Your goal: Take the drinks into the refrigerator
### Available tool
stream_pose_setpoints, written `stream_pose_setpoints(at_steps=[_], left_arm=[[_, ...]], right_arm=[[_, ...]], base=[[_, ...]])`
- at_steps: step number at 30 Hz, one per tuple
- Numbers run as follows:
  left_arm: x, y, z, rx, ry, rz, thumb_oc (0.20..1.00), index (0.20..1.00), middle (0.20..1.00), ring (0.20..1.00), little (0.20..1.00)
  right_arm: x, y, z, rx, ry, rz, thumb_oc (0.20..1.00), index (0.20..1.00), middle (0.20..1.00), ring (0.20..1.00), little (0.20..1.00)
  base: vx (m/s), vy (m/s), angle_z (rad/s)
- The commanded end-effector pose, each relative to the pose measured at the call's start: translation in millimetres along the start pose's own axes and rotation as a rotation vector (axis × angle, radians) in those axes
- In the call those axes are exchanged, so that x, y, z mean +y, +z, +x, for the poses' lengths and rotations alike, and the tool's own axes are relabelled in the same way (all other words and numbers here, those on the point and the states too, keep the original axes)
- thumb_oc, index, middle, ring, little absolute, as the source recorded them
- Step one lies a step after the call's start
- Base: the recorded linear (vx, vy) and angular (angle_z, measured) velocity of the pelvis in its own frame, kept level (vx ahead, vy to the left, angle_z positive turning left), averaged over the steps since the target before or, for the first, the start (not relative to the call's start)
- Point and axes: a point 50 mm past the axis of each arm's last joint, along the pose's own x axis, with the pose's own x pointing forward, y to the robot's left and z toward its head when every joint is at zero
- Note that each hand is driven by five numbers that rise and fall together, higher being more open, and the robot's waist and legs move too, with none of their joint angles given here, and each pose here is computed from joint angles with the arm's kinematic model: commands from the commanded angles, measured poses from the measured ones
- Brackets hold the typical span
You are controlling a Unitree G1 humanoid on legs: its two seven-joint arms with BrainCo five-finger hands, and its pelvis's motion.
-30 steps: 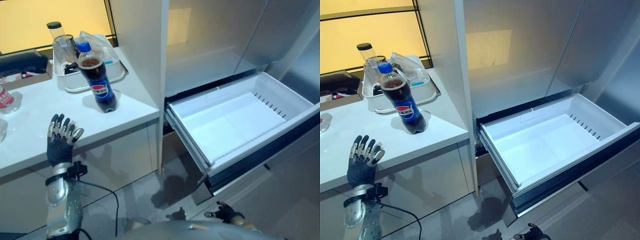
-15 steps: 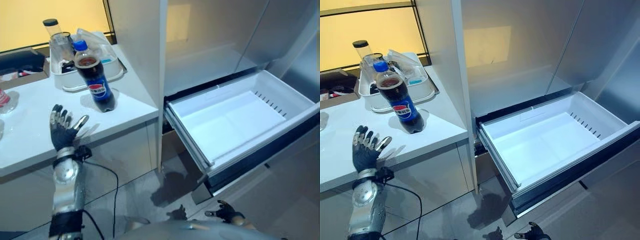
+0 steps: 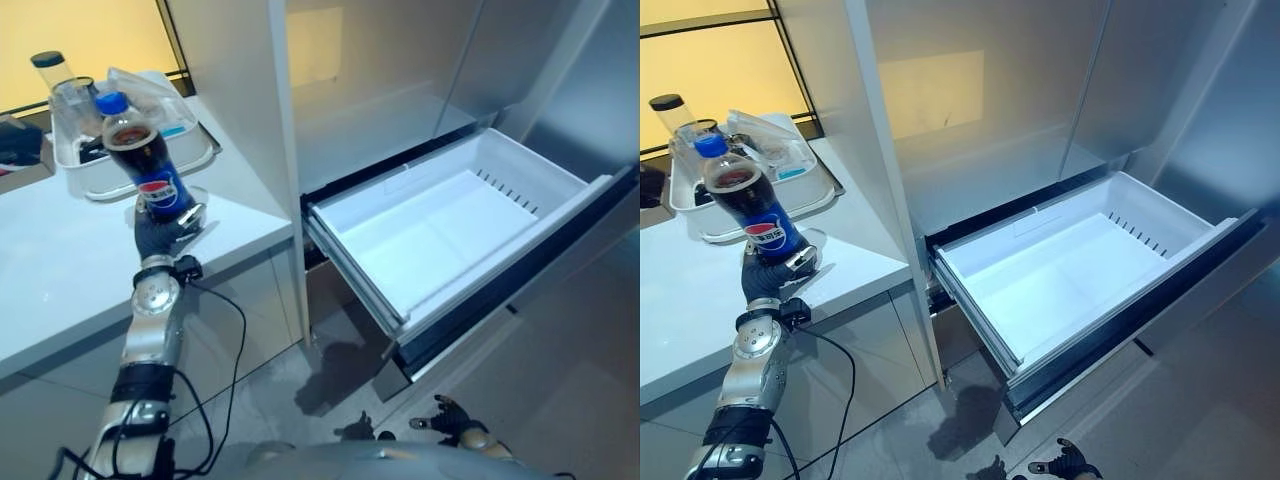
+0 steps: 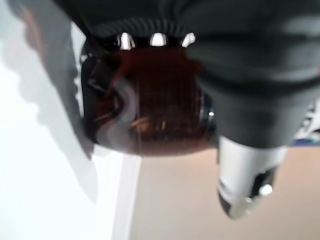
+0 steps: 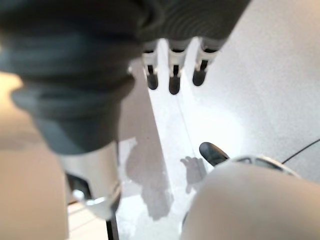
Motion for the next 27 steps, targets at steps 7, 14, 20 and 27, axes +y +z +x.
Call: stream_pose_setpoints(at_steps=[7,14,20,27], left_arm=[[-26,35,53,-0.036,-0.006,0.042,1.000,1.000,1.000,1.000,1.000],[-59,46,33,-0.167,-0.131,0.031,0.200,0.200,0.200,0.200,0.200],[-56,30,-13,-0.192,-0.209,-0.034,0.200,0.200,0.200,0.200,0.200],[-37,34,-50,-0.253,-0.292,-0.059,0.200,0.200,0.200,0.200,0.200]], right_arm=[[23,0,-2,0.006,0.048,-0.051,1.000,1.000,1.000,1.000,1.000],[20,7,-1,-0.007,0.020,0.055,1.000,1.000,1.000,1.000,1.000],[-12,-14,-1,0.087,-0.157,0.517,1.000,1.000,1.000,1.000,1.000],[-59,-40,-6,0.127,-0.403,1.086,1.000,1.000,1.000,1.000,1.000]], base=[[0.00,0.000,-0.05],[-0.01,-0.002,-0.08],[-0.01,0.013,-0.06],[0.00,0.002,-0.01]])
